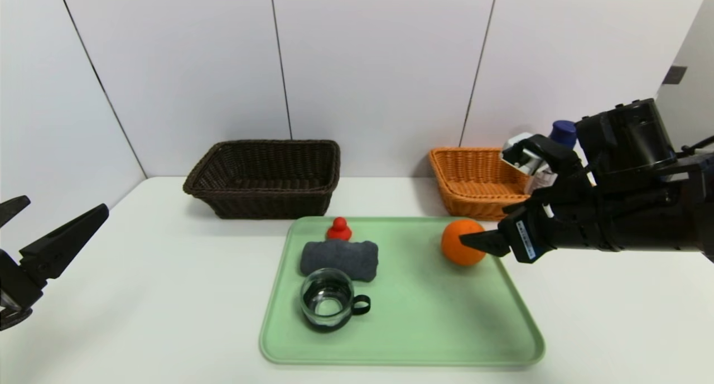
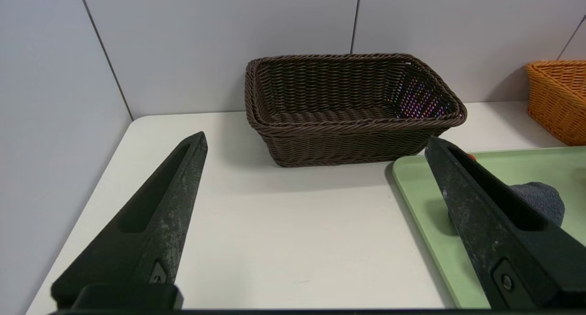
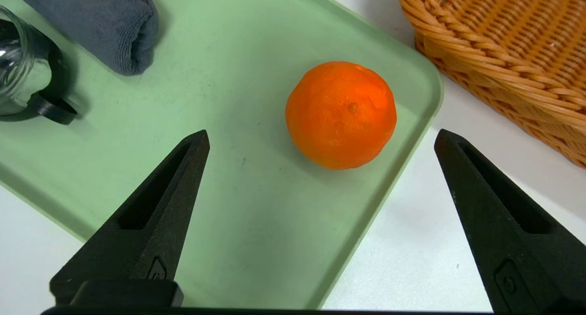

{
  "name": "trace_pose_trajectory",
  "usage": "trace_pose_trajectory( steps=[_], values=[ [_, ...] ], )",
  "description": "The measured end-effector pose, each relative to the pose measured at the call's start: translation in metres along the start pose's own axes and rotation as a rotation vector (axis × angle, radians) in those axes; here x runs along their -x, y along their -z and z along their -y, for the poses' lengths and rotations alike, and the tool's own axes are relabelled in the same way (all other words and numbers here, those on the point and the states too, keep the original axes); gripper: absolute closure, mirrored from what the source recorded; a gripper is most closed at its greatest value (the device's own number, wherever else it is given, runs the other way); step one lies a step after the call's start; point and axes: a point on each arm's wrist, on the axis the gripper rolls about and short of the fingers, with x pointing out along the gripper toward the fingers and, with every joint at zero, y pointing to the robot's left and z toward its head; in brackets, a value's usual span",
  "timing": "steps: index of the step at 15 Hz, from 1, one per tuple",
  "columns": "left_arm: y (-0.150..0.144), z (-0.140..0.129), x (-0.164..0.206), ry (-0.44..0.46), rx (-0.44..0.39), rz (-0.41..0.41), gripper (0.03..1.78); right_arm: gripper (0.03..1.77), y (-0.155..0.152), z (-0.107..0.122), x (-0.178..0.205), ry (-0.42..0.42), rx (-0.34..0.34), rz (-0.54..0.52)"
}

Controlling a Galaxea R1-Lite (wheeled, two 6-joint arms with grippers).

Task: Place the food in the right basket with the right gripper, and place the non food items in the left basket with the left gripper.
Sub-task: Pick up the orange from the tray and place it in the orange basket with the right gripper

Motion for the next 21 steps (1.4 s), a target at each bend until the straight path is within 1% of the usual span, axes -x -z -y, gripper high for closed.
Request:
trace_pose_trajectory(
  steps=[3, 6, 12, 15, 17, 20, 21],
  values=[
    [0.001, 0.000, 0.001, 0.001, 0.001, -0.002, 0.12, 0.11, -0.007, 0.004, -0.014, 0.018, -0.005, -0.026],
    [0.000, 0.000, 0.001, 0.001, 0.000, 0.001, 0.12, 0.11, -0.009, 0.008, -0.035, 0.058, -0.041, -0.064],
    [0.001, 0.000, 0.001, 0.001, 0.000, 0.000, 0.12, 0.11, -0.005, 0.011, -0.071, 0.056, -0.053, -0.131],
    [0.001, 0.000, 0.001, 0.001, 0.000, -0.001, 0.12, 0.11, -0.001, 0.011, -0.079, 0.052, -0.060, -0.156],
    [0.001, 0.000, 0.001, 0.001, 0.000, -0.003, 0.12, 0.11, 0.001, 0.012, -0.083, 0.057, -0.086, -0.168],
    [0.001, 0.000, 0.001, 0.001, 0.000, -0.004, 0.12, 0.11, 0.003, 0.011, -0.085, 0.057, -0.089, -0.173],
    [0.001, 0.000, 0.000, 0.001, 0.001, -0.004, 0.12, 0.19, 0.003, 0.011, -0.085, 0.058, -0.089, -0.174]
  ],
)
